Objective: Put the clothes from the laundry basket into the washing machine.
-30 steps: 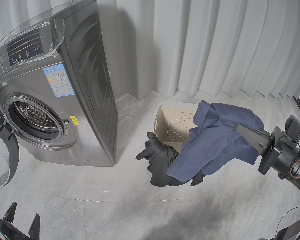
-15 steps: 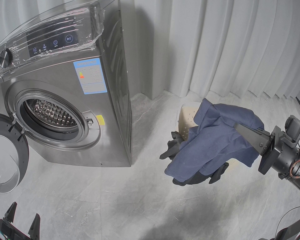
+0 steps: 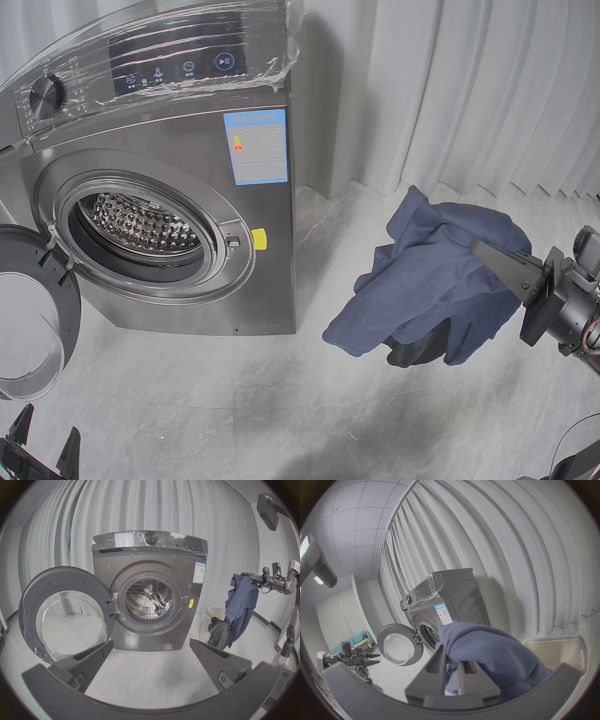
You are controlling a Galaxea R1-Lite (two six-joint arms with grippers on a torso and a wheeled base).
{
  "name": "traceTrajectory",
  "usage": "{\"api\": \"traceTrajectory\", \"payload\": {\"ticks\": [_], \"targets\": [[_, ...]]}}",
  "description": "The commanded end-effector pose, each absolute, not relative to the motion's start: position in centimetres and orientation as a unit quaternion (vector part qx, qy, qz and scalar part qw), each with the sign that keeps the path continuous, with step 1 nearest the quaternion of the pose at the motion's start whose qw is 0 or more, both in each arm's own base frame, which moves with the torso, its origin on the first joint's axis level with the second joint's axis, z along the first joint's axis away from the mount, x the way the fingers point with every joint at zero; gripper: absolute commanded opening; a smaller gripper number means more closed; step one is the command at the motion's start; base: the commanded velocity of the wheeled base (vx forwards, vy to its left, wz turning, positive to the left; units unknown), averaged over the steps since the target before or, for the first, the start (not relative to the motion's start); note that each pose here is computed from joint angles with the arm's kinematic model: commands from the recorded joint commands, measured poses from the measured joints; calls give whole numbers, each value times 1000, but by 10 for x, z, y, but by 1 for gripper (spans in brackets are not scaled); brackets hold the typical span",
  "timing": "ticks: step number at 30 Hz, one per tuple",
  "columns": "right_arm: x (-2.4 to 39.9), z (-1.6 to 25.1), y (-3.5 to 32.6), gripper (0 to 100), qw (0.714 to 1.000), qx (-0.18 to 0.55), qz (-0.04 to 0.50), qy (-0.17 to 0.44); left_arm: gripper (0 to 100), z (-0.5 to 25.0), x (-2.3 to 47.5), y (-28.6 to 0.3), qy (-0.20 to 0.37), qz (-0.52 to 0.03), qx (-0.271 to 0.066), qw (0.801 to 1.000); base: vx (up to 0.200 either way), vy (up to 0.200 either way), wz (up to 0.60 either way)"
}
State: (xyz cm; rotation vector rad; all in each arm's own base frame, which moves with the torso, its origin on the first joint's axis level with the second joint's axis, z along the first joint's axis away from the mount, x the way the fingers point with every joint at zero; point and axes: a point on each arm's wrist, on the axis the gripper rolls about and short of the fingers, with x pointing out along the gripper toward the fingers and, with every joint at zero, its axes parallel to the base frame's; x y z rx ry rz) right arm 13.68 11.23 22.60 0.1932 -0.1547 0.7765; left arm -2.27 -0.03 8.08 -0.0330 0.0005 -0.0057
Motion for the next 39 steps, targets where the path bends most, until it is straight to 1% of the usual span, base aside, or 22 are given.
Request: {"api": "traceTrajectory", "payload": {"ticks": [1,8,14,32,39], "targets": [[137,226,113,0,917,94,380,-75,100,76,-22,0,2,-2,-17,1000,0,200,0],[137,226,113,0,917,94,380,-76,100,76,-22,0,2,-2,-17,1000,0,200,0],[137,228,113,0,916,95,383,-80,100,76,-22,0,2,-2,-18,1000,0,0,0],[137,226,113,0,917,95,380,-75,100,76,-22,0,2,-2,-18,1000,-200,0,0],[139,225,113,0,919,95,375,-72,100,76,-22,0,2,-2,-17,1000,0,0,0]]}}
